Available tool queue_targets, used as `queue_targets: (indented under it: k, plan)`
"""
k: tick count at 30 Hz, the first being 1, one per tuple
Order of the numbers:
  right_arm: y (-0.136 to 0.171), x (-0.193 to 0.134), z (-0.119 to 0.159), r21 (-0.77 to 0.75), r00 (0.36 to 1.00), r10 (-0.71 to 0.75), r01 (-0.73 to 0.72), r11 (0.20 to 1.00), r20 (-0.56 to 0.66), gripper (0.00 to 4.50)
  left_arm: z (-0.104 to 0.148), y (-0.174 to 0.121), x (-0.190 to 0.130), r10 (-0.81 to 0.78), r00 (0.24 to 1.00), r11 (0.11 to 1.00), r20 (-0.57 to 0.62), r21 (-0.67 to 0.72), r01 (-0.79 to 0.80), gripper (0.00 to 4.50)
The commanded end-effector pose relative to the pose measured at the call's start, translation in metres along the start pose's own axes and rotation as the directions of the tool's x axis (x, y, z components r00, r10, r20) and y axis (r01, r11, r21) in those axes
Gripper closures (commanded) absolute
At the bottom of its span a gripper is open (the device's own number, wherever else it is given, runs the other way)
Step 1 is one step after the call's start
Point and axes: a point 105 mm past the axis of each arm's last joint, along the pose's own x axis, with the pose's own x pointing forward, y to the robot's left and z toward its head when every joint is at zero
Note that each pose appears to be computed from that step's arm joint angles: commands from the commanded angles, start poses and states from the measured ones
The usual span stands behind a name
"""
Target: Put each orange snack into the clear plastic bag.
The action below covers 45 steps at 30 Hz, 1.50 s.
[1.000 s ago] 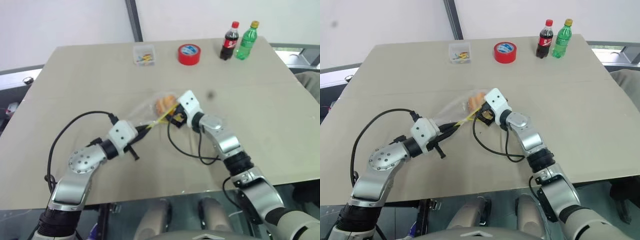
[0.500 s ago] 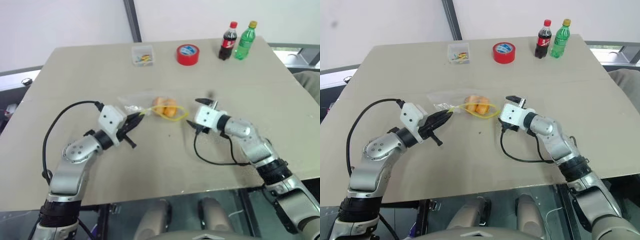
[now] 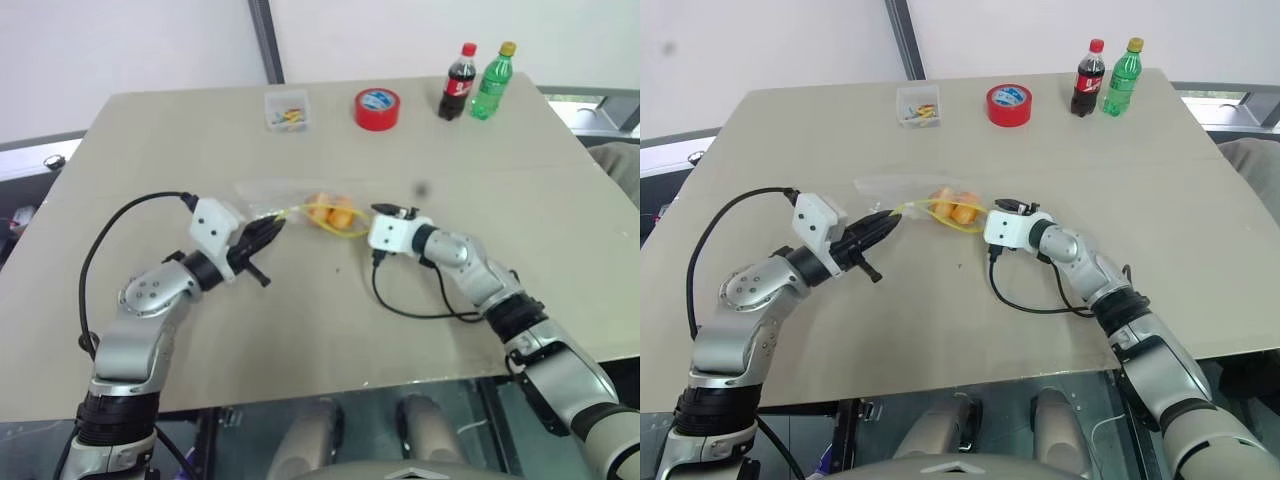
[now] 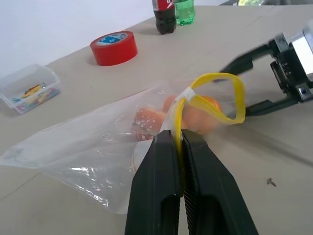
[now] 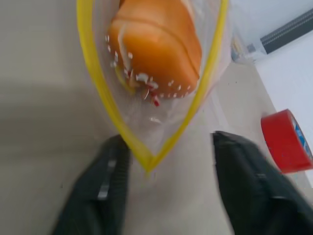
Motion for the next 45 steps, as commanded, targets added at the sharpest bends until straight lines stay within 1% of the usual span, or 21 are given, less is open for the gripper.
queue_targets:
  k: [1, 2, 3, 8, 11, 14, 17, 18, 21, 23, 26, 27, 29, 30, 31, 33, 35, 36, 37, 40, 45]
  plan:
    - [-0.028, -0.003, 0.012, 0.003, 0.994, -0.099, 0.099, 0.995, 0.048, 3.84, 0.014, 0.005, -0.003, 0.018, 0.999, 0.999, 0.044, 0.033, -0.019, 4.50]
    - [-0.031, -0.004, 0.013, -0.001, 0.993, -0.107, 0.107, 0.994, 0.049, 4.32, 0.015, 0.005, -0.003, 0.018, 0.999, 0.999, 0.045, 0.033, -0.019, 4.50]
    - [-0.034, -0.005, 0.013, -0.002, 0.992, -0.119, 0.119, 0.993, 0.050, 4.43, 0.015, 0.005, -0.003, 0.017, 0.999, 0.999, 0.047, 0.031, -0.019, 4.50]
    - [-0.066, -0.012, 0.018, -0.008, 0.977, -0.204, 0.205, 0.979, 0.060, 4.43, 0.017, 0.009, 0.001, 0.012, 0.999, 0.999, 0.053, 0.042, -0.014, 4.50]
    - [-0.085, -0.016, 0.020, -0.020, 0.966, -0.251, 0.253, 0.967, 0.055, 4.43, 0.022, 0.019, 0.008, 0.023, 0.998, 0.997, 0.061, 0.067, -0.027, 4.50]
    - [-0.115, -0.021, 0.010, -0.075, 0.949, -0.314, 0.314, 0.946, 0.007, 4.43, 0.037, 0.042, 0.025, 0.055, 0.994, 0.989, 0.095, 0.130, -0.067, 4.50]
    - [-0.170, -0.046, 0.005, -0.168, 0.896, -0.443, 0.432, 0.886, -0.031, 4.43, 0.069, 0.067, 0.044, 0.064, 0.984, 0.966, 0.164, 0.238, -0.103, 4.50]
    - [-0.180, -0.054, 0.005, -0.186, 0.883, -0.468, 0.455, 0.871, -0.030, 4.43, 0.074, 0.068, 0.047, 0.053, 0.983, 0.958, 0.177, 0.268, -0.100, 4.50]
    - [-0.189, -0.066, 0.004, -0.190, 0.869, -0.494, 0.481, 0.856, -0.026, 4.43, 0.077, 0.065, 0.050, 0.020, 0.981, 0.946, 0.191, 0.314, -0.080, 4.50]
    - [-0.184, -0.079, 0.001, -0.185, 0.870, -0.492, 0.480, 0.858, -0.025, 4.43, 0.076, 0.049, 0.048, -0.035, 0.978, 0.941, 0.206, 0.338, -0.037, 4.50]
    - [-0.151, -0.091, -0.010, -0.151, 0.907, -0.414, 0.400, 0.904, -0.074, 4.43, 0.066, 0.025, 0.043, -0.084, 0.976, 0.942, 0.199, 0.336, 0.013, 4.50]
    - [-0.137, -0.095, -0.012, -0.120, 0.918, -0.385, 0.374, 0.920, -0.090, 4.43, 0.061, 0.018, 0.040, -0.094, 0.977, 0.945, 0.189, 0.325, 0.028, 4.50]
    - [-0.112, -0.101, -0.013, 0.019, 0.939, -0.326, 0.330, 0.944, -0.114, 4.43, 0.050, 0.007, 0.035, -0.101, 0.981, 0.950, 0.165, 0.310, 0.045, 4.50]
    - [-0.100, -0.103, -0.009, 0.085, 0.946, -0.306, 0.316, 0.945, -0.107, 4.19, 0.044, 0.002, 0.032, -0.102, 0.984, 0.951, 0.149, 0.304, 0.053, 4.50]
    - [-0.091, -0.104, -0.004, 0.130, 0.953, -0.287, 0.298, 0.946, -0.097, 3.81, 0.039, -0.001, 0.029, -0.105, 0.985, 0.951, 0.135, 0.304, 0.059, 4.50]
    - [-0.071, -0.101, 0.019, 0.211, 0.978, -0.210, 0.207, 0.955, -0.009, 3.15, 0.033, -0.007, 0.025, -0.113, 0.987, 0.948, 0.116, 0.311, 0.072, 4.50]
    - [-0.052, -0.097, 0.045, 0.264, 0.988, -0.125, 0.099, 0.960, 0.085, 2.10, 0.029, -0.008, 0.022, -0.117, 0.988, 0.944, 0.100, 0.319, 0.079, 4.50]
    - [-0.049, -0.096, 0.055, 0.266, 0.987, -0.115, 0.082, 0.961, 0.112, 1.52, 0.028, -0.009, 0.021, -0.121, 0.988, 0.940, 0.092, 0.329, 0.085, 4.50]
    - [-0.046, -0.094, 0.066, 0.253, 0.984, -0.104, 0.064, 0.965, 0.147, 1.11, 0.028, -0.009, 0.020, -0.125, 0.988, 0.936, 0.086, 0.340, 0.089, 4.50]
    - [-0.037, -0.087, 0.090, 0.216, 0.971, -0.039, -0.013, 0.976, 0.235, 1.11, 0.025, -0.012, 0.018, -0.140, 0.988, 0.922, 0.069, 0.372, 0.105, 4.50]
    - [-0.028, -0.065, 0.111, 0.049, 0.956, 0.054, -0.071, 0.996, 0.288, 1.11, 0.021, -0.017, 0.019, -0.150, 0.987, 0.912, 0.061, 0.394, 0.114, 4.50]
